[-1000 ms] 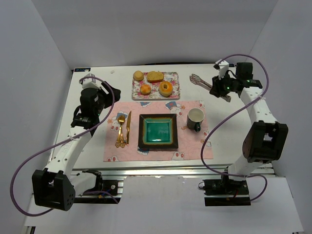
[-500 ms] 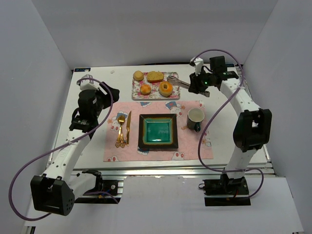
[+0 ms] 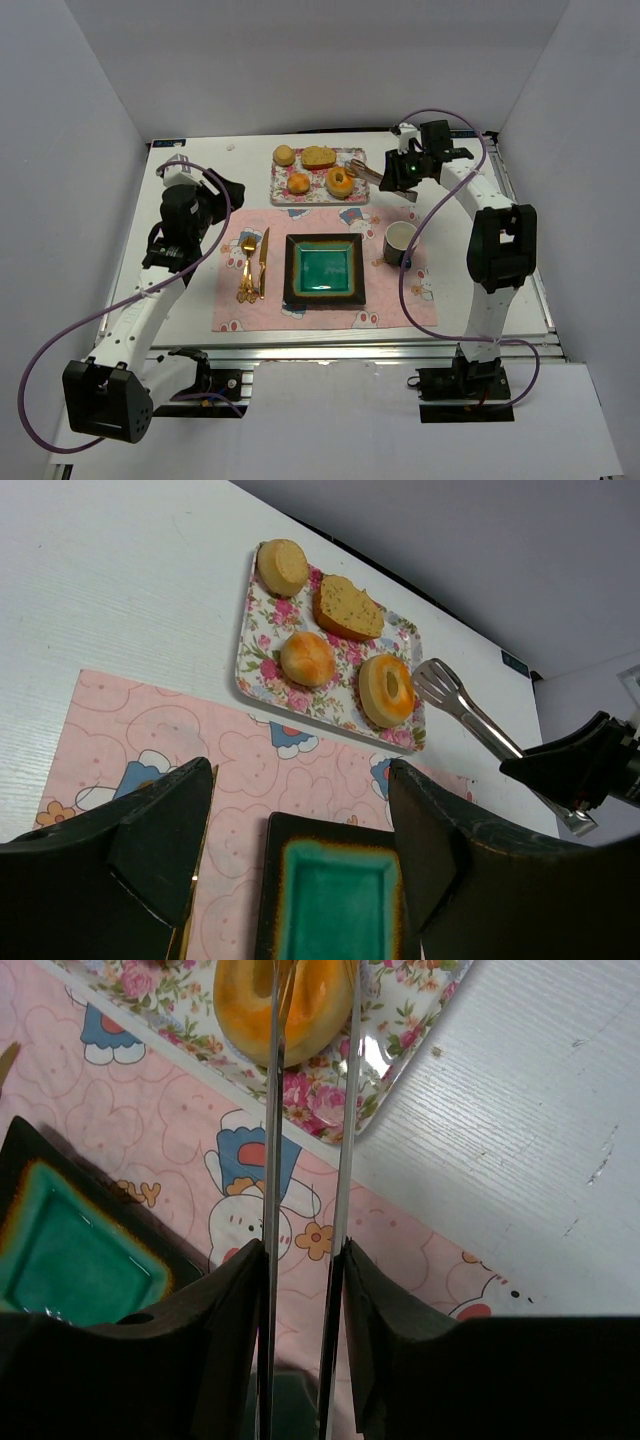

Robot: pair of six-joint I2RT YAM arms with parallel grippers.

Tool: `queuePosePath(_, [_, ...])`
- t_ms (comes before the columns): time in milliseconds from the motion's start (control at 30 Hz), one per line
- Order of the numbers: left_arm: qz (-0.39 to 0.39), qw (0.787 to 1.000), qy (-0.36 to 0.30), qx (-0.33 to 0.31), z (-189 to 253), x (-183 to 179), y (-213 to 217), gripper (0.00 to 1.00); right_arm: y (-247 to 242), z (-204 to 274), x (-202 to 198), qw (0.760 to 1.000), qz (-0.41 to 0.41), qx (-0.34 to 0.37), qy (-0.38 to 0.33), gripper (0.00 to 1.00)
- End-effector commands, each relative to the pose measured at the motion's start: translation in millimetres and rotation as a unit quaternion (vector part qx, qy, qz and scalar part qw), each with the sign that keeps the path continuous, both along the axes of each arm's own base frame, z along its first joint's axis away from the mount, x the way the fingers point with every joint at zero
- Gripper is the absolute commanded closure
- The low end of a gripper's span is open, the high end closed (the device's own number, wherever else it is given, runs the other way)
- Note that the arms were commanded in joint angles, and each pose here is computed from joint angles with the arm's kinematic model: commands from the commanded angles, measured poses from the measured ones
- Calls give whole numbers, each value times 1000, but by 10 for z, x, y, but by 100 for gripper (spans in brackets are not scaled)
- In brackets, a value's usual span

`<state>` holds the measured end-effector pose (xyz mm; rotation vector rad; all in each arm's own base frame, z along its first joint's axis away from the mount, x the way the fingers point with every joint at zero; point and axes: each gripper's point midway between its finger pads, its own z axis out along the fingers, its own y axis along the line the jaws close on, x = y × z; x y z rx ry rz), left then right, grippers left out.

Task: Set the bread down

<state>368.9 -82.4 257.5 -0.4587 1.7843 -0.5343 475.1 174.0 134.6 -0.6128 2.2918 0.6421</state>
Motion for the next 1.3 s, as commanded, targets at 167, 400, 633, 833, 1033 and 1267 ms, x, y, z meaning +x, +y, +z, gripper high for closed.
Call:
queuePosePath(167, [13, 1000, -2, -6, 6, 7, 32, 19, 111, 292, 243, 998, -31, 51, -25, 57])
queuePosePath(400, [17, 1000, 1, -1, -9, 3, 48, 19, 114, 213, 226, 997, -47, 58, -4, 53])
queuePosePath(633, [18, 1000, 1, -3, -5, 12, 45, 19, 118, 128, 191, 997, -51, 60, 13, 52])
queuePosePath(833, [17, 1000, 2, -2, -24, 31, 46, 19, 108, 54, 153, 997, -53, 57, 23, 50])
queuePosePath(1033, [17, 1000, 3, -2, -29, 39, 41, 19, 103, -1, 151, 997, -54, 55, 28, 49])
queuePosePath(1267, [17, 1000, 1, -2, -9, 33, 45, 19, 108, -84, 150, 996, -57, 53, 38, 48])
